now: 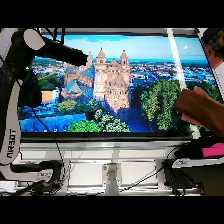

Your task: Fold the clothes and pants, and hang the long-sleeved shirts on hangers.

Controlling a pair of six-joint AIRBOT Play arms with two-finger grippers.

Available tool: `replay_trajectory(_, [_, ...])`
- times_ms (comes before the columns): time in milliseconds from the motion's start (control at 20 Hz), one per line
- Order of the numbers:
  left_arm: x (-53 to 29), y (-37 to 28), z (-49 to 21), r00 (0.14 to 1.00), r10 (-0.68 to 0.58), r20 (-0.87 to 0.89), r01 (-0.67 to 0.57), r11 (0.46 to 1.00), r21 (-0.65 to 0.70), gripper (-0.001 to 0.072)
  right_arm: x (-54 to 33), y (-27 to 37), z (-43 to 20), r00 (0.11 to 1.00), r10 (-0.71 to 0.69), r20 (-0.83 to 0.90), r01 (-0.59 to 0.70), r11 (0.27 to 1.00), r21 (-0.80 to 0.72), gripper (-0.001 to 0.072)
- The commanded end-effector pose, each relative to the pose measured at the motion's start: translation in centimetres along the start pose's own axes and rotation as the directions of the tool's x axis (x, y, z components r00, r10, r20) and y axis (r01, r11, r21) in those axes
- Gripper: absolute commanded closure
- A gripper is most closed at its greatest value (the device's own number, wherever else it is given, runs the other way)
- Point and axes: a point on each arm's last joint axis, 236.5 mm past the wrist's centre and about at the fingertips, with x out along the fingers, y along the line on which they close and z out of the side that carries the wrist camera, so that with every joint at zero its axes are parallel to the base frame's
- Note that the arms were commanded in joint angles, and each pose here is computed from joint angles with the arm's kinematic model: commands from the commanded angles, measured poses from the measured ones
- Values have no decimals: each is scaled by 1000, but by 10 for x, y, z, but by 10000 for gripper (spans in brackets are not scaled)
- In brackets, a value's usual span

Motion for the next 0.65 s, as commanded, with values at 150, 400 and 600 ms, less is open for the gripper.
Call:
replay_trajectory(150, [0,0,-1,1000,1,-3,-1,1000,-1,687,-31,24,38,965,133,227,-141,990,18,125])
replay_trajectory(400, [0,0,-1,1000,1,-3,-1,1000,-1,687,-104,75,70,847,291,445,-283,955,-87,524])
replay_trajectory(600, [0,0,-1,1000,1,-3,-1,1000,-1,687,-177,125,78,715,388,582,-319,921,-223,695])
